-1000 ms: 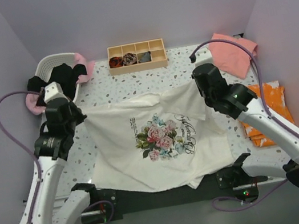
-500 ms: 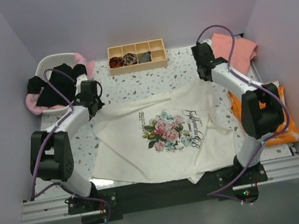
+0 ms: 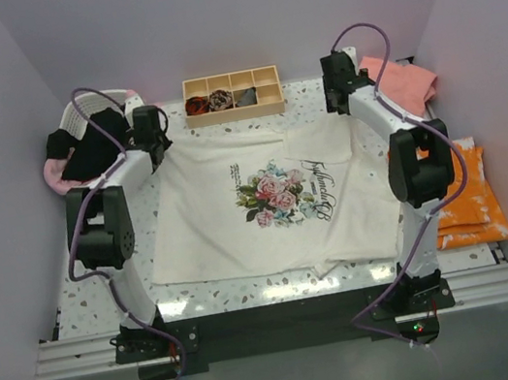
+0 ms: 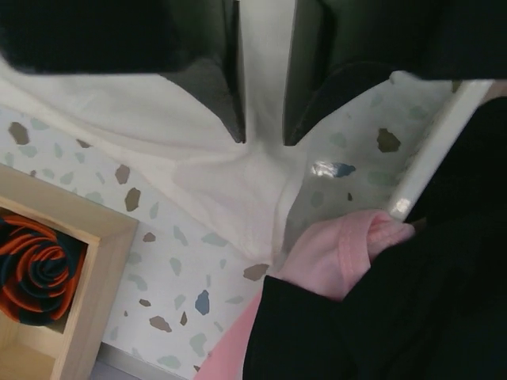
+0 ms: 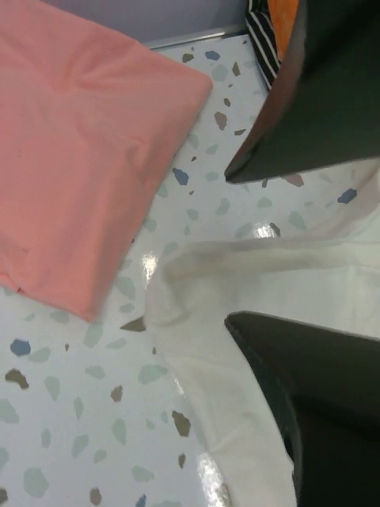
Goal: Fold and stack the t-shirts
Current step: Flatten out the tshirt
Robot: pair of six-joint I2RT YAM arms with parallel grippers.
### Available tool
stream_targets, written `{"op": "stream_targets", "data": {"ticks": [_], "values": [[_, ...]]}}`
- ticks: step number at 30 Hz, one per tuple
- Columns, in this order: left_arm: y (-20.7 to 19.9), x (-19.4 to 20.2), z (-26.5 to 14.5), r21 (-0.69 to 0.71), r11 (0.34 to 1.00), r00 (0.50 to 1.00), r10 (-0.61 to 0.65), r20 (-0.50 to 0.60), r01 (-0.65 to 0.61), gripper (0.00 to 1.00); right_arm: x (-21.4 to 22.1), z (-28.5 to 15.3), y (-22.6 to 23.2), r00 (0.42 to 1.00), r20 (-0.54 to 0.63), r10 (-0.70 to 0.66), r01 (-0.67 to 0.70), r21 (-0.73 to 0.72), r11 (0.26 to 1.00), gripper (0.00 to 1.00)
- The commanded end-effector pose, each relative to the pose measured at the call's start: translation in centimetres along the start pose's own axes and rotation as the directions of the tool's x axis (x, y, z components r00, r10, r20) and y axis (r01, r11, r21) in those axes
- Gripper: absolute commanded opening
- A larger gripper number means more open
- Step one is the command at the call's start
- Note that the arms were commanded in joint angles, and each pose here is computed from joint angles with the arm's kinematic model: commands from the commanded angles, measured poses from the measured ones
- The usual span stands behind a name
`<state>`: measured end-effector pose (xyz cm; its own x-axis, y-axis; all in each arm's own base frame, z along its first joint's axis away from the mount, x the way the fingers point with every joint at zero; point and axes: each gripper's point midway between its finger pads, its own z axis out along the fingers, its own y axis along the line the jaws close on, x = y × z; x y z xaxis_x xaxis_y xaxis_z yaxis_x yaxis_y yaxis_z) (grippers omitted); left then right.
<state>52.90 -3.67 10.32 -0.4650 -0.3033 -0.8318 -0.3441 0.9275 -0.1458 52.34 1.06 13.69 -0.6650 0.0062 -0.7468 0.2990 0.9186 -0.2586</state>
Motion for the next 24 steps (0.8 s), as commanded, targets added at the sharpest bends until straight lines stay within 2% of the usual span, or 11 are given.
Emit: {"op": "stream_targets", "data": {"ticks": [1, 3, 6, 7, 8, 10, 11, 13, 15, 20, 24], "values": [[3.5, -1.7, -0.1, -0.180, 0.984, 1.000, 0.001, 0.016, 0.002, 0.50, -1.9, -0.2, -2.7, 0.996, 0.058, 0.061, -0.068, 0.109, 0.992, 0.91], [4.9, -0.9, -1.0, -0.229, 0.973, 1.000, 0.007, 0.007, -0.005, 0.59, -2.1, -1.9, -3.9, 0.993, 0.082, 0.084, -0.093, 0.113, 0.989, 0.97], [4.6, -2.5, -4.4, -0.175, 0.984, 0.996, -0.022, 0.081, 0.036, 0.64, -2.2, -4.7, -4.3, 0.990, 0.098, 0.106, -0.109, 0.034, 0.993, 0.99], [4.4, -2.8, -5.2, -0.153, 0.987, 0.995, -0.037, 0.097, 0.052, 0.66, -1.0, -5.2, -4.0, 0.993, 0.062, 0.099, -0.099, 0.002, 0.995, 0.99], [3.4, -2.1, -5.9, -0.093, 0.994, 0.996, -0.049, 0.075, 0.056, 0.67, -0.7, -6.2, -2.3, 0.994, 0.039, 0.105, -0.100, -0.117, 0.988, 0.99], [1.1, -3.2, -8.3, 0.034, 0.996, 0.992, -0.085, 0.091, 0.083, 0.67, 1.4, -8.2, -1.2, 0.995, -0.034, 0.095, -0.100, -0.220, 0.970, 0.99], [-0.6, -1.5, -9.4, 0.084, 0.994, 0.996, -0.068, 0.055, 0.064, 0.68, 2.5, -9.1, 0.4, 0.992, -0.073, 0.100, -0.118, -0.315, 0.942, 0.99], [-2.4, 0.1, -11.3, 0.121, 0.991, 0.998, -0.067, 0.021, 0.064, 0.68, 4.9, -10.9, 1.2, 0.988, -0.125, 0.093, -0.135, -0.390, 0.911, 0.99], [-3.7, 4.5, -12.9, 0.165, 0.986, 0.997, -0.021, -0.075, 0.033, 0.66, 6.0, -13.2, 2.2, 0.986, -0.143, 0.086, -0.145, -0.482, 0.864, 0.99], [-1.0, 13.7, -14.9, 0.190, 0.979, 0.971, -0.028, -0.238, 0.075, 0.64, 12.3, -16.8, 4.5, 0.969, -0.244, -0.030, -0.119, -0.571, 0.812, 0.99], [1.3, 17.8, -16.1, 0.182, 0.982, 0.948, 0.012, -0.318, 0.049, 0.62, 16.6, -19.0, 6.0, 0.950, -0.280, -0.141, -0.056, -0.594, 0.802, 0.99]]}}
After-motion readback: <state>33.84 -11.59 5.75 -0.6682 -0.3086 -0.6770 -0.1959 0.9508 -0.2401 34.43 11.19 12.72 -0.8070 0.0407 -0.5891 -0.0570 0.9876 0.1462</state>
